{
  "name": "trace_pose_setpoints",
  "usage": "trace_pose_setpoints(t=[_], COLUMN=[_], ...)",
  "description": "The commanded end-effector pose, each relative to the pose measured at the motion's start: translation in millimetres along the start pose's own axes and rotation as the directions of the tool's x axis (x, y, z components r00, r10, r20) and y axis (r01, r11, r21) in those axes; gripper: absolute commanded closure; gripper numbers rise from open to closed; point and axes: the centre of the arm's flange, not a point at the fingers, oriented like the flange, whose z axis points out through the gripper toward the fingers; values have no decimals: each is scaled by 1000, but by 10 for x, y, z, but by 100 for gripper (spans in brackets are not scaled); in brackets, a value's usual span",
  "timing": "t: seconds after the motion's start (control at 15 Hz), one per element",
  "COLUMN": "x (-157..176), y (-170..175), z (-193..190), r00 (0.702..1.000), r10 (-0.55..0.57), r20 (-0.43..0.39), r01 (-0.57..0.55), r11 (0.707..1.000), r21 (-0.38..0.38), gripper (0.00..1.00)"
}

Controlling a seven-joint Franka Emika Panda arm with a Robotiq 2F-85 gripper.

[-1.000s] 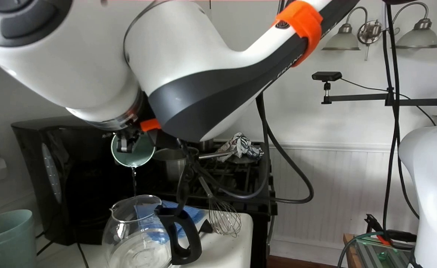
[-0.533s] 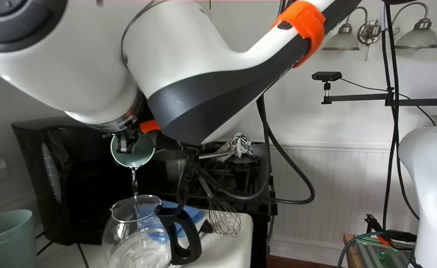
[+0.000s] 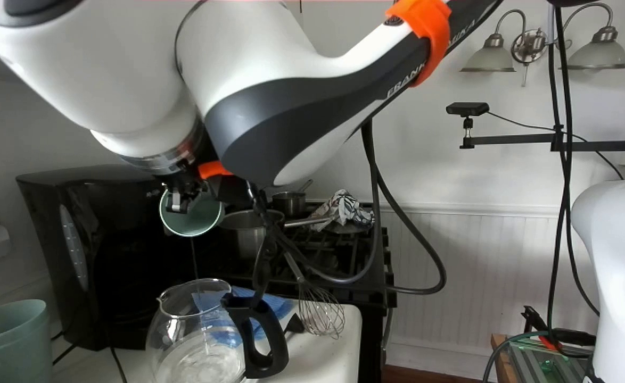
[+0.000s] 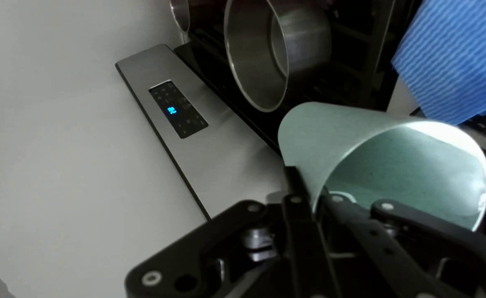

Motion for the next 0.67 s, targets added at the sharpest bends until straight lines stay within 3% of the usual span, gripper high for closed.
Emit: trace_pose_setpoints(t=[0.0, 0.47, 0.6], x=[26, -65, -124], y=[234, 524, 641], z=[15, 200, 258], r00=[999, 992, 987], r10=[49, 120, 149], r20=[10, 44, 63], r01=[-50, -127, -162], r11=[992, 944, 930], r21=[114, 305, 330], gripper=[99, 99, 99])
